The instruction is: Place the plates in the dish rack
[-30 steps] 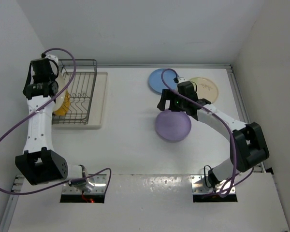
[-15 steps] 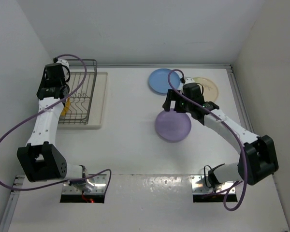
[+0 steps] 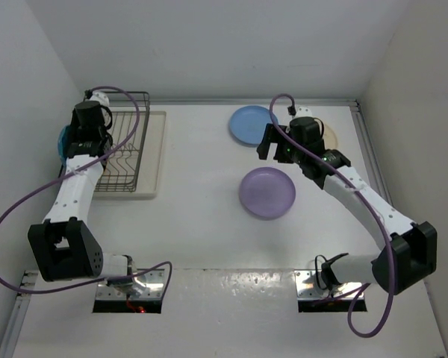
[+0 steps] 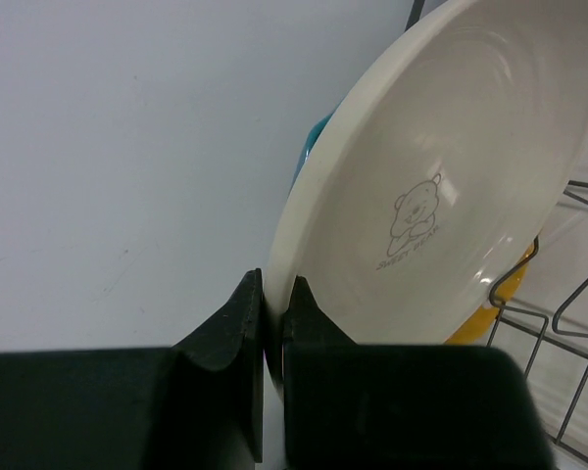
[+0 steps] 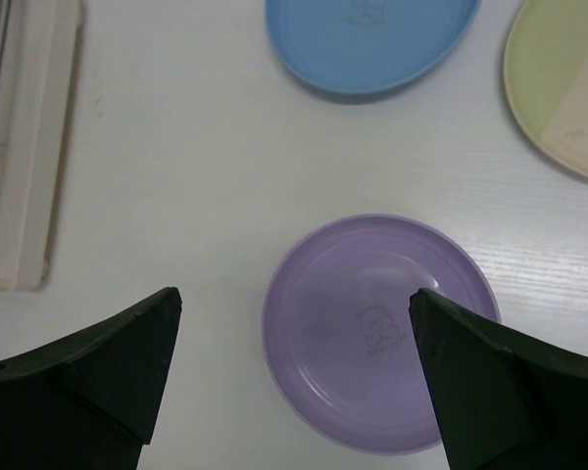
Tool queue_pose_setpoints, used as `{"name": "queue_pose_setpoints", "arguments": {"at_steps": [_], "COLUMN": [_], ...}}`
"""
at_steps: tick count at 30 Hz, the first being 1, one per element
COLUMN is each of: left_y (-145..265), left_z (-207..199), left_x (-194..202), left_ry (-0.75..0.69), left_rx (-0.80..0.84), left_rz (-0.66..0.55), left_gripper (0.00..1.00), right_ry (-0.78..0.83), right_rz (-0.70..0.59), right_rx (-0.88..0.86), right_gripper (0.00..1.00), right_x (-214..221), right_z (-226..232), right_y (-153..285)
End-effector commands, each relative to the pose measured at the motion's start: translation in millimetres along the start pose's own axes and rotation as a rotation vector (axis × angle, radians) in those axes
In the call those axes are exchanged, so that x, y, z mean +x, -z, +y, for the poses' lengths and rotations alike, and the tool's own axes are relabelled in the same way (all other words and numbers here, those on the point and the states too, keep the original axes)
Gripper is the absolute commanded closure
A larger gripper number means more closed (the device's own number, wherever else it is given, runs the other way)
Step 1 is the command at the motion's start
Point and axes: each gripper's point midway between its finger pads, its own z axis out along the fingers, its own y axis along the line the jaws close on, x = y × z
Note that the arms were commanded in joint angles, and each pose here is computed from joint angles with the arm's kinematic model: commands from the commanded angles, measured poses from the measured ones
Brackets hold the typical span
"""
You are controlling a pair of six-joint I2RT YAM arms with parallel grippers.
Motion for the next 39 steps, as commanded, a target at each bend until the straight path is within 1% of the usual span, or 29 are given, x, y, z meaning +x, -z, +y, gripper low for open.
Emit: {"name": "queue_pose_setpoints", "arguments": {"at_steps": [1,4,5,6,8,10,12,16,20,21,22,24,25,27,30,32,36,37,38,39], "left_y": [-11.7,-5.5,-1.0,-2.5,0.7,1.9,2.3,2.9,4.0,7.4,7.4,6.9,5.6,4.5,0.6,-2.1,-14.0,-14.9,-15.8,-19.9], "left_z": [-35.4,-40.6,-26.0,-25.1,-9.6,-3.3,-1.1,-17.4,-11.5,-3.1,-3.0,-6.0,-10.7,-16.3,-24.2,-34.7,-51.4,-49.9,-56.8,-59.8], "left_x": [9.1,0.7,-6.6,-11.3,-16.7,-22.7,-23.2,-8.5,-0.8,-5.5,-5.5,-12.5,-6.2,-2.6,14.1,27.5,50.9,50.7,55.0,53.8], "left_ry": [-0.055,-0.070,-0.048,-0.038,-0.022,-0.015,-0.008,-0.039,-0.073,-0.063,-0.063,-0.048,-0.042,-0.059,-0.089,-0.106,-0.112,-0.101,-0.104,-0.092], "left_rx": [0.043,-0.009,-0.077,-0.083,-0.147,-0.164,-0.176,-0.166,-0.223,-0.248,-0.249,-0.207,-0.170,-0.146,-0.131,-0.073,0.012,0.022,0.047,0.075], "left_rz": [0.025,0.041,0.046,0.038,0.043,0.033,0.033,0.057,0.063,0.050,0.049,0.033,0.055,0.059,0.089,0.117,0.187,0.191,0.210,0.213], "left_gripper": [1.00,1.00,1.00,1.00,1.00,1.00,1.00,1.00,1.00,1.00,1.00,1.00,1.00,1.00,1.00,1.00,1.00,0.93,0.89,0.83], "right_ry": [-0.055,-0.076,-0.073,-0.078,-0.067,-0.058,-0.038,-0.023,-0.003,-0.006,-0.005,-0.006,-0.010,-0.010,-0.011,-0.013,-0.002,0.000,-0.003,-0.002], "right_rz": [-0.083,-0.103,-0.103,-0.111,-0.111,-0.114,-0.120,-0.136,-0.144,-0.147,-0.143,-0.145,-0.148,-0.146,-0.154,-0.161,-0.137,-0.119,-0.109,-0.094], "right_rx": [-0.010,-0.016,-0.021,-0.018,-0.013,-0.003,0.004,0.008,0.017,0.017,0.017,0.014,0.017,0.017,0.020,0.026,0.039,0.047,0.054,0.052], "right_gripper": [0.00,0.00,0.00,0.00,0.00,0.00,0.00,0.00,0.00,0.00,0.00,0.00,0.00,0.00,0.00,0.00,0.00,0.00,0.00,0.00], "right_x": [-33.5,-37.4,-36.9,-39.0,-38.3,-37.4,-37.5,-41.7,-43.6,-44.2,-42.8,-43.1,-44.5,-43.4,-43.6,-44.4,-34.7,-29.8,-27.5,-24.8], "right_z": [9.3,12.4,13.6,12.5,10.8,7.3,5.6,4.5,1.1,0.7,0.4,0.7,0.0,0.1,-1.5,-3.1,-7.2,-9.6,-11.5,-11.3], "right_y": [12.4,16.2,17.5,20.3,23.2,24.8,26.9,31.2,32.7,33.9,33.6,33.9,33.8,33.8,35.1,36.7,33.5,31.8,29.0,26.9]}}
